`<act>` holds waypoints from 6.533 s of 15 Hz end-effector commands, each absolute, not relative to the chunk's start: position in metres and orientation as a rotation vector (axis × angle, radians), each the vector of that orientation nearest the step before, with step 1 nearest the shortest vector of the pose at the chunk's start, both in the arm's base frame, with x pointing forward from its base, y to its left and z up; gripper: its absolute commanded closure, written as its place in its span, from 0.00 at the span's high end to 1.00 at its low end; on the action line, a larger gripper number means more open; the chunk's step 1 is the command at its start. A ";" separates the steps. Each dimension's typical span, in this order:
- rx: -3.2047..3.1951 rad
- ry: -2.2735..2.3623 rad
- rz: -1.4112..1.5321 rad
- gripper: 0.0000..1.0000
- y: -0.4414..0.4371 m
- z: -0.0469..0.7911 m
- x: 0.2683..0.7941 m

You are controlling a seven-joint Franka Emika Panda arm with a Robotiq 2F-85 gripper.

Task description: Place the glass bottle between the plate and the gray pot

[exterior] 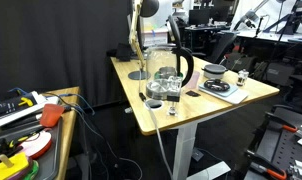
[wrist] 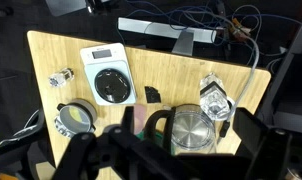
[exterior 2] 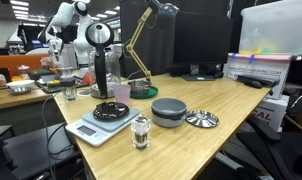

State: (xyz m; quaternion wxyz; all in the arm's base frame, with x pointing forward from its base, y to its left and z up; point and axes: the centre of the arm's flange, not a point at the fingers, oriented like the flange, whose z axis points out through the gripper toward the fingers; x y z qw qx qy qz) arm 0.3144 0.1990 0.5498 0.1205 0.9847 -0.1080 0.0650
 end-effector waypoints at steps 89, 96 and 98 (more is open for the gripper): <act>1.809 -2.469 -0.427 1.00 -0.291 0.254 0.406; 1.703 -2.528 -0.504 1.00 -0.311 0.220 0.406; 1.681 -2.530 -0.516 1.00 -0.316 0.211 0.410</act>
